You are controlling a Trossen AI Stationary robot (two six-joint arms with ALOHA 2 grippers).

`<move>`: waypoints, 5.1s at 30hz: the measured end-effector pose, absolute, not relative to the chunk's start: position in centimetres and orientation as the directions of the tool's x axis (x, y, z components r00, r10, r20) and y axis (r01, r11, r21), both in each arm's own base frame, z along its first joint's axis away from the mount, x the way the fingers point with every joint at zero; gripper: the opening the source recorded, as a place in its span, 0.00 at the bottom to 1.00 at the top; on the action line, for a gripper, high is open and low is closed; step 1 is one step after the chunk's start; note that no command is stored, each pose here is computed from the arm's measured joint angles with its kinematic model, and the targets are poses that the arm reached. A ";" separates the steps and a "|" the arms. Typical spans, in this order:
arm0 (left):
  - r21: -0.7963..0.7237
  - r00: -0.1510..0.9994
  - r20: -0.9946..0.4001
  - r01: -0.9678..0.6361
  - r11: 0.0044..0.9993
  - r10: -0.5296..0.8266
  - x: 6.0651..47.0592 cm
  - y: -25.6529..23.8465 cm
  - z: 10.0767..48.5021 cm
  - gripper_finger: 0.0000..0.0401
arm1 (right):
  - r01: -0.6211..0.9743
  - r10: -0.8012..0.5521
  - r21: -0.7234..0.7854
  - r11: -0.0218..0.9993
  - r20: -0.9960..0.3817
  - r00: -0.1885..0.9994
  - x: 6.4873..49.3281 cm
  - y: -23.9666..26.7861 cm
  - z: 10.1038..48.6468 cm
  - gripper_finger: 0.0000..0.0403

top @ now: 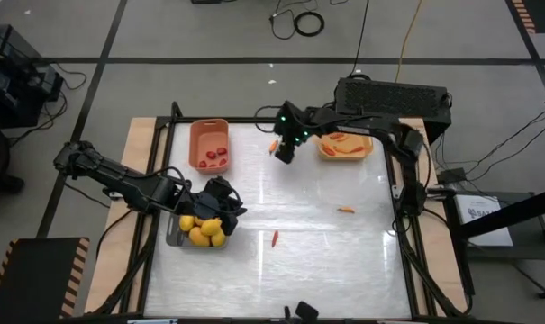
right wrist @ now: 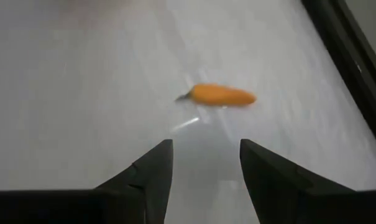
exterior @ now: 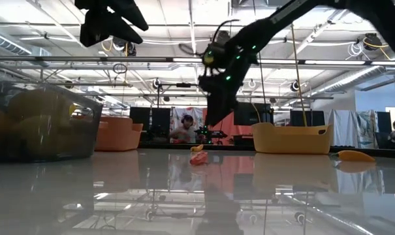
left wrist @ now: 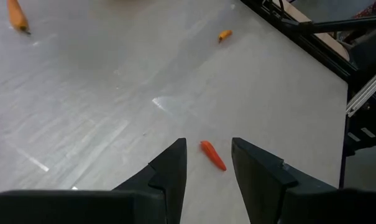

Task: Sort produce into baskets
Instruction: Put the yellow chili pepper into the yellow bin, then put the orange chili pepper into the yellow bin

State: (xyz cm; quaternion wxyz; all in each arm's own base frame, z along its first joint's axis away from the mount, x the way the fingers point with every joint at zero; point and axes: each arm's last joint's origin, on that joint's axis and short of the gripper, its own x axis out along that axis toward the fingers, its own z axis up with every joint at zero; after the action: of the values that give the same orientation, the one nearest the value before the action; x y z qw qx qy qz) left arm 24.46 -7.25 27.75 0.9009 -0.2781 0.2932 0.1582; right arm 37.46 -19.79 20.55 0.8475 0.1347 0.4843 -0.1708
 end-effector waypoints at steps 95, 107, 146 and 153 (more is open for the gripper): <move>-0.335 0.728 -0.667 -0.482 0.810 0.157 23.6 -7.8 27.1 0.34 | 0.593 -0.072 0.011 0.805 -0.991 0.115 37.8 -1.7 14.5 0.16; -0.333 0.727 -0.668 -0.482 0.811 0.158 23.6 -7.8 27.1 0.34 | 0.580 -0.166 -0.021 0.814 -0.966 0.197 34.1 -3.2 22.8 0.05; -0.366 0.748 -0.650 -0.464 0.807 0.135 23.7 -8.1 27.3 0.34 | 0.794 -0.338 -0.273 0.543 -0.937 -0.090 22.0 -16.7 25.2 0.37; -0.361 0.746 -0.652 -0.462 0.810 0.135 23.7 -8.1 27.3 0.34 | 0.792 -0.218 -0.129 0.597 -0.976 0.005 22.5 -16.0 25.1 0.40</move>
State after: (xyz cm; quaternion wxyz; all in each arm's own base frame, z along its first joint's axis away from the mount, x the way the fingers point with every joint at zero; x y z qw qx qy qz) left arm 23.71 -8.10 27.31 0.8977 -0.2593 0.3151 0.1662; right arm 22.51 -16.03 25.13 0.6666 0.2412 0.5950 -0.3788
